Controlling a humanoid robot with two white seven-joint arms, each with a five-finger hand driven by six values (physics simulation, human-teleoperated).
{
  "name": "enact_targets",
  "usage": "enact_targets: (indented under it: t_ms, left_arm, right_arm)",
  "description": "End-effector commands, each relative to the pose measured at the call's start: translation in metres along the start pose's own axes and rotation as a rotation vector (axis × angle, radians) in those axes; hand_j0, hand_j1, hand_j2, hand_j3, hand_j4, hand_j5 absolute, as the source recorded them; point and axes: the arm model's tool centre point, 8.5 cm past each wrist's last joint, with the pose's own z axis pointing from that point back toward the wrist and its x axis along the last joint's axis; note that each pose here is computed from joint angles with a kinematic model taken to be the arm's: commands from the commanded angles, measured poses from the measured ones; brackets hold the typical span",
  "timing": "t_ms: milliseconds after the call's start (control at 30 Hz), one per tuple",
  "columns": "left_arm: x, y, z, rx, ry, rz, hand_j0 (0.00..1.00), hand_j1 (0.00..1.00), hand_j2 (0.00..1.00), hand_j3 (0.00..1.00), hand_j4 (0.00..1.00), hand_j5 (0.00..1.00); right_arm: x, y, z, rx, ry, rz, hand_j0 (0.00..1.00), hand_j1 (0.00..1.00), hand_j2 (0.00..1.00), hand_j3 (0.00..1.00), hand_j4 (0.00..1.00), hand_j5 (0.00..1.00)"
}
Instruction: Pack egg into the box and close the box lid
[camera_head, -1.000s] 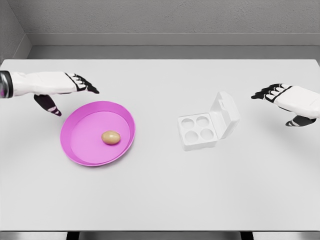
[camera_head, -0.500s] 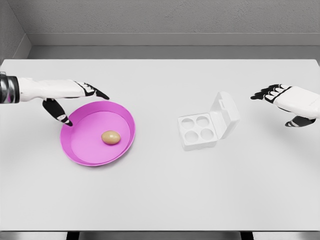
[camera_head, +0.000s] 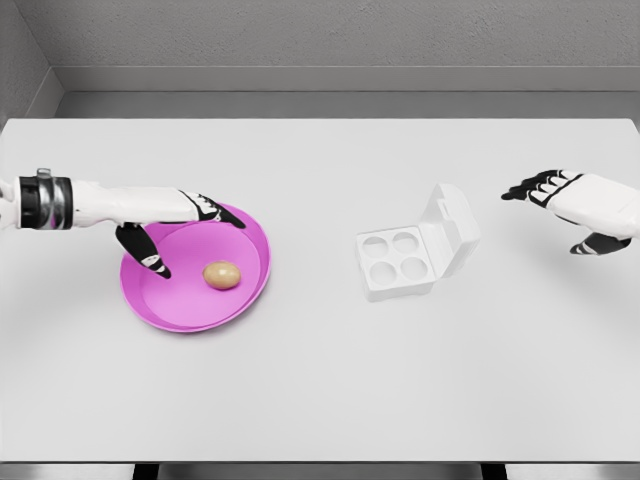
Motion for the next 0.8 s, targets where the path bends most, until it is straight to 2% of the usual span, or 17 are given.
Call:
enact_targets:
  t_ms: [0, 100, 133, 367, 433, 767]
  left_arm:
    - [0.002, 0.002, -0.003, 0.005, -0.007, 0.003, 1.00, 1.00, 1.00, 1.00, 1.00, 1.00]
    - [0.001, 0.000, -0.003, 0.002, -0.006, 0.007, 1.00, 1.00, 1.00, 1.00, 1.00, 1.00]
    - [0.000, -0.007, -0.004, -0.008, -0.007, 0.016, 1.00, 1.00, 1.00, 1.00, 1.00, 1.00]
    - [0.000, -0.011, -0.007, -0.014, -0.013, 0.024, 1.00, 1.00, 1.00, 1.00, 1.00, 1.00]
    - [0.001, -0.019, -0.016, -0.026, -0.027, 0.036, 1.00, 1.00, 1.00, 1.00, 1.00, 1.00]
    - [0.002, -0.022, -0.020, -0.029, -0.032, 0.042, 1.00, 1.00, 1.00, 1.00, 1.00, 1.00]
  right_arm:
    - [0.003, 0.003, -0.003, 0.010, -0.010, -0.006, 1.00, 1.00, 1.00, 1.00, 1.00, 1.00]
    - [0.003, 0.003, -0.003, 0.010, -0.010, -0.006, 1.00, 1.00, 1.00, 1.00, 1.00, 1.00]
    - [0.003, 0.003, -0.003, 0.009, -0.010, -0.005, 1.00, 1.00, 1.00, 1.00, 1.00, 1.00]
    - [0.003, 0.003, -0.003, 0.010, -0.010, -0.006, 1.00, 1.00, 1.00, 1.00, 1.00, 1.00]
    - [0.003, 0.003, -0.003, 0.010, -0.010, -0.006, 1.00, 1.00, 1.00, 1.00, 1.00, 1.00]
    - [0.003, 0.004, -0.003, 0.012, -0.012, -0.007, 1.00, 1.00, 1.00, 1.00, 1.00, 1.00]
